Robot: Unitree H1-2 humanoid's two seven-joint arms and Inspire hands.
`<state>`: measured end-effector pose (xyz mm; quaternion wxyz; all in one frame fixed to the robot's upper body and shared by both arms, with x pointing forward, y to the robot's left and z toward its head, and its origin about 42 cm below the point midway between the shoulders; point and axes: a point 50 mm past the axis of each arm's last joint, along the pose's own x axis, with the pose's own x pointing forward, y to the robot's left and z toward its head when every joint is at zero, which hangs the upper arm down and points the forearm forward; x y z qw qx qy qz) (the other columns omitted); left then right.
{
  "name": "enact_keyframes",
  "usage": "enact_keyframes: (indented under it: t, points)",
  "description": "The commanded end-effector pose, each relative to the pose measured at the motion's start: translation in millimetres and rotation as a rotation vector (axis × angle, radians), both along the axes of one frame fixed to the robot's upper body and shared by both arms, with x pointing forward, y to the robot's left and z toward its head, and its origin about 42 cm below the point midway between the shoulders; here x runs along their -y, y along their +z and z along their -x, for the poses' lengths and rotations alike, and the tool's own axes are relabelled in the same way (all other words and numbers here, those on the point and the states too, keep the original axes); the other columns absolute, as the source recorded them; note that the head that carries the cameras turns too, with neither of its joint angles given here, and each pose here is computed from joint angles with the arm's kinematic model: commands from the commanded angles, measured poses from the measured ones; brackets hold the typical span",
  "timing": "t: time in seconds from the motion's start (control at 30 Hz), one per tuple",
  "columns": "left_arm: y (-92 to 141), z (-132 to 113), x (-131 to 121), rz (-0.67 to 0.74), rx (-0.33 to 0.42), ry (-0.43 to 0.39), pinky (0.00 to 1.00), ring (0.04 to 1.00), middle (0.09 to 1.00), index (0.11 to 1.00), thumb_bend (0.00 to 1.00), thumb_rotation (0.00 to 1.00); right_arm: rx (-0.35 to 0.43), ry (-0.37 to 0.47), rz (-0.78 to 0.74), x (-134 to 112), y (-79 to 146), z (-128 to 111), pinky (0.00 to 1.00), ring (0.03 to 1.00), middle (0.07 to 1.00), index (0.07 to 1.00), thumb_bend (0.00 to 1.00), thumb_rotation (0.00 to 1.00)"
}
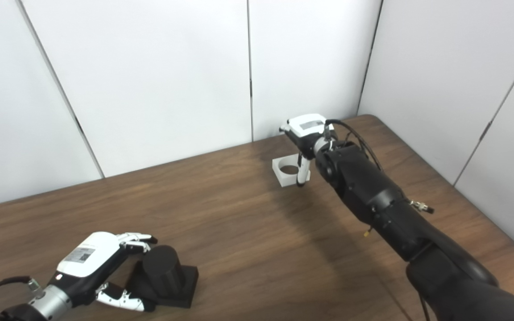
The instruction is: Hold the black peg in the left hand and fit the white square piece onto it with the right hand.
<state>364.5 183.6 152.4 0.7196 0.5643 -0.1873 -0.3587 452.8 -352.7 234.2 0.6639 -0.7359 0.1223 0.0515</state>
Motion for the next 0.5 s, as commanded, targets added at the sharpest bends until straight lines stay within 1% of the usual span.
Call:
enact_keyframes:
  t: [0.0, 0.1, 0.23, 0.47]
  points:
    - [-21, 10, -17, -0.135, -0.07, 0.006, 0.79, 0.858, 0.847, 0.49, 0.52, 0.06, 0.071, 0.008, 0.027, 1, 32, -15, 0.88, 0.976, 0.994, 0.895, 0.93, 0.15]
    - [-20, 11, -17, -0.133, -0.065, 0.006, 0.78, 0.854, 0.844, 0.489, 0.52, 0.06, 0.048, 0.013, 0.042, -1, 28, -19, 0.88, 0.964, 0.98, 0.867, 0.93, 0.15]
    - [-21, 12, -18, -0.123, -0.066, 0.009, 0.79, 0.853, 0.841, 0.49, 0.52, 0.06, 0.035, 0.026, 0.055, -4, 24, -21, 0.87, 0.95, 0.963, 0.837, 0.92, 0.15]
    - [-20, 13, -18, -0.122, -0.066, 0.011, 0.79, 0.855, 0.844, 0.489, 0.52, 0.06, -0.007, 0.029, 0.075, -7, 16, -23, 0.88, 0.946, 0.955, 0.812, 0.91, 0.15]
